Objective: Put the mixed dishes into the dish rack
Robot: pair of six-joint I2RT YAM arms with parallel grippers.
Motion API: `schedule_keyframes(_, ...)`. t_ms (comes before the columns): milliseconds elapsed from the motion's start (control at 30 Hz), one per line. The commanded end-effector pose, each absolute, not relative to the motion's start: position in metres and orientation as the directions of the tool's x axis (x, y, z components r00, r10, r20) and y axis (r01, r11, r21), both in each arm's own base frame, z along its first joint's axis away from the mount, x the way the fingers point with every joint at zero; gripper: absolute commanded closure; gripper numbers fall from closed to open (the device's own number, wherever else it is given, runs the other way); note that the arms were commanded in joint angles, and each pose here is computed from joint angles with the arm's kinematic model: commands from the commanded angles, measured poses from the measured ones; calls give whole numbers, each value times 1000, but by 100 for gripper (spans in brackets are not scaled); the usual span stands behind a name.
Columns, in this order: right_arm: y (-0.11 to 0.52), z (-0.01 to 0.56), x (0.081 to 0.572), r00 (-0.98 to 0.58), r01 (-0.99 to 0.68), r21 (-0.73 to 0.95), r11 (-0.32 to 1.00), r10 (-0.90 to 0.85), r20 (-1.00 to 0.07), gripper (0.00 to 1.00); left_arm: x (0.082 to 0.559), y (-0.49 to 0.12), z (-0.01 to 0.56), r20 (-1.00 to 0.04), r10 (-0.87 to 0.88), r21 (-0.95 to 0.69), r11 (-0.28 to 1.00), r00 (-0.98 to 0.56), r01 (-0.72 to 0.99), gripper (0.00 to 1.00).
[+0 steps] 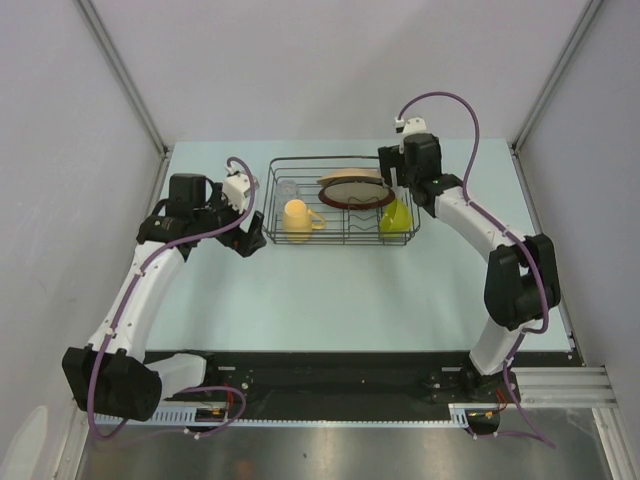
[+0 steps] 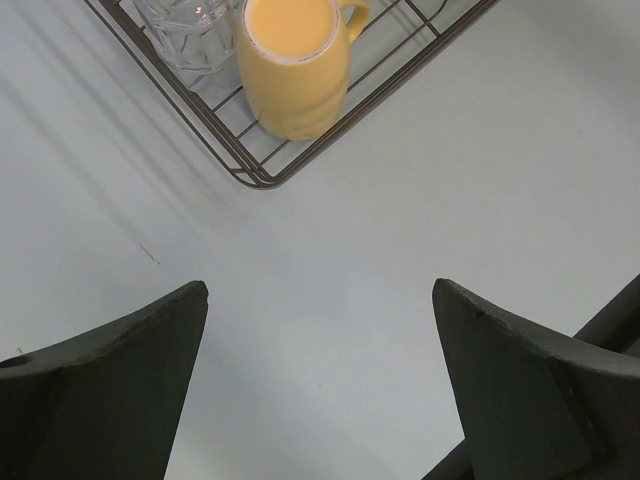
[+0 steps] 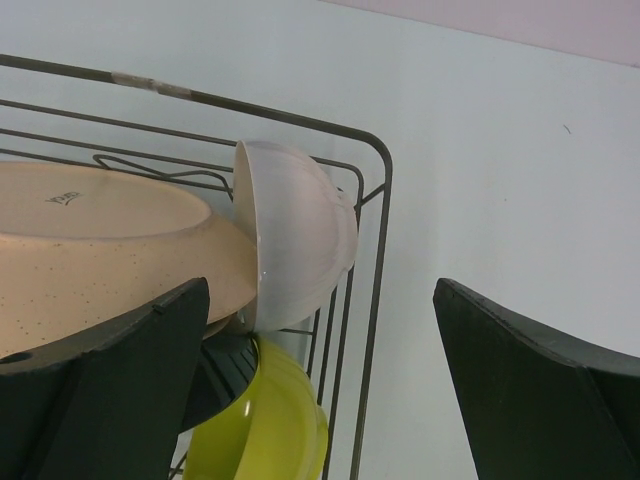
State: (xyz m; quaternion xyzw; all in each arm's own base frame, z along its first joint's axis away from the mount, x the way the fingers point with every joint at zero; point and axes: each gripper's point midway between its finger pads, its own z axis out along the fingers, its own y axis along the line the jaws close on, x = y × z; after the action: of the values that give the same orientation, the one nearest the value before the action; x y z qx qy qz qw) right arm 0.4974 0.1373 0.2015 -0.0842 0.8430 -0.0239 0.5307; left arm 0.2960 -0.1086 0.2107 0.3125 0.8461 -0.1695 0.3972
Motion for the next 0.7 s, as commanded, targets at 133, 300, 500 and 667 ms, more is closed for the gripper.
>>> schedule_keyframes(133,121,230,509,-363,-92,-71,993,-100,-926,0,302,-107,215,-787,387,-32,752,-480,659,0)
schedule_keyframes(300,120,215,510,-402,-101,-38,994,-76,-912,0,304,-108,215,-787,387,-34,751,-481,660,0)
schedule_keyframes(500,123,200,507,-501,-76,131,988,76,-862,0,308,-107,217,-787,387,-30,754,-480,656,0)
schedule_keyframes(667,125,179,495,-635,-47,338,940,233,-736,0,312,-109,221,-791,383,-32,753,-477,657,0)
